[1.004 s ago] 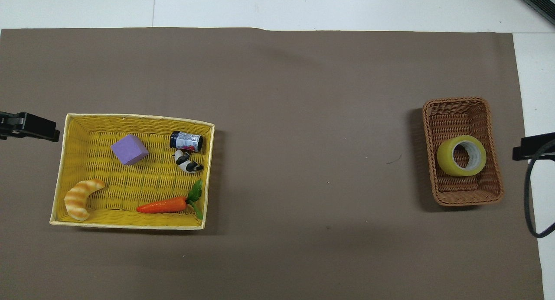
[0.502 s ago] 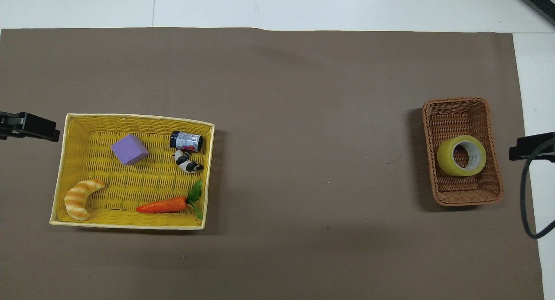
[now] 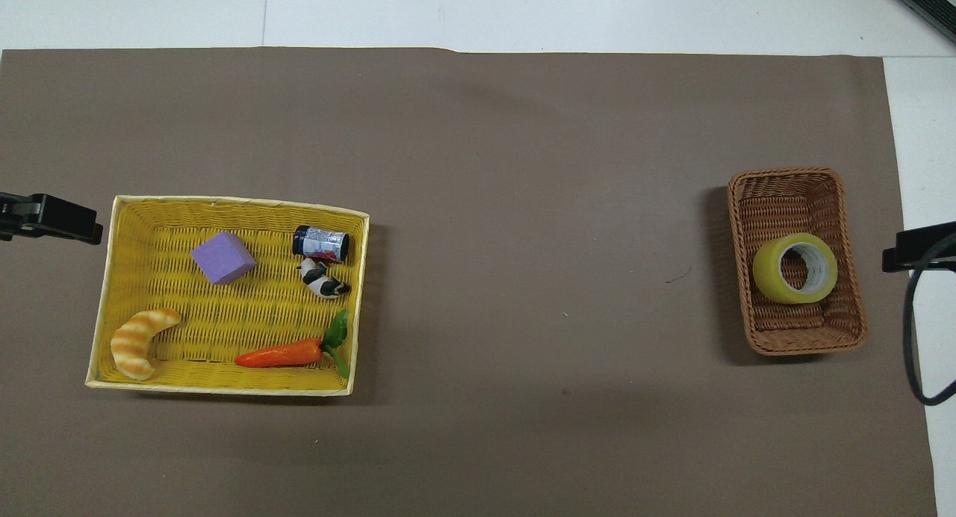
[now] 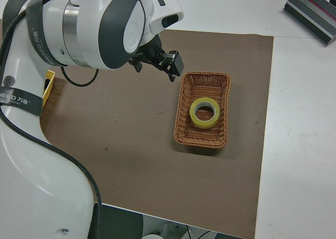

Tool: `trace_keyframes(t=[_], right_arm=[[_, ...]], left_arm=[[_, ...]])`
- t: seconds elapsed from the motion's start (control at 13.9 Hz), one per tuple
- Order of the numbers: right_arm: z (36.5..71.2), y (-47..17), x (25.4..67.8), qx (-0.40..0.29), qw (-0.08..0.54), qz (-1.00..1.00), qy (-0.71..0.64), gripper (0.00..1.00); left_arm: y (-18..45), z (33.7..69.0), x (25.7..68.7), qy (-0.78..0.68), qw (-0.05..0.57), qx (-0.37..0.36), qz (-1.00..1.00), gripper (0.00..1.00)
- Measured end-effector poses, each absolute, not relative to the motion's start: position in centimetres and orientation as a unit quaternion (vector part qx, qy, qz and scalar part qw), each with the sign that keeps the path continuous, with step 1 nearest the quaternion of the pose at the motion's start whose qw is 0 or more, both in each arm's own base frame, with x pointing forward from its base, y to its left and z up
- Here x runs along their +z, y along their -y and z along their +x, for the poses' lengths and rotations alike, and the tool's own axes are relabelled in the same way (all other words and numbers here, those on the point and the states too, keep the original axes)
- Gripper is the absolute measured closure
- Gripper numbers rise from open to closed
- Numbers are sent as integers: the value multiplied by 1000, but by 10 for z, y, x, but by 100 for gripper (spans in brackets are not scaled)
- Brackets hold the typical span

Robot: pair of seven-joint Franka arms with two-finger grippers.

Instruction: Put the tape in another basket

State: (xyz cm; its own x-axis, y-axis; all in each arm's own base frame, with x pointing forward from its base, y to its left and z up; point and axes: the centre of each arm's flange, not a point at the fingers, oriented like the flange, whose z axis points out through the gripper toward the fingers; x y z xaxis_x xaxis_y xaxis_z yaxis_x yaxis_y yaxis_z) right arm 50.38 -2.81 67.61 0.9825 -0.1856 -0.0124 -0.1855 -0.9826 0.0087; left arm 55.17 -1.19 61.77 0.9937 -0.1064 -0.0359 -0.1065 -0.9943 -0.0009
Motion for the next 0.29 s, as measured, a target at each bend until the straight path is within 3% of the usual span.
trace_keyframes(t=[0.29], right_arm=[[504,27,676,-7,4,997,78,0]], left_arm=[[12,552,618,-53,1,18,-998,0]])
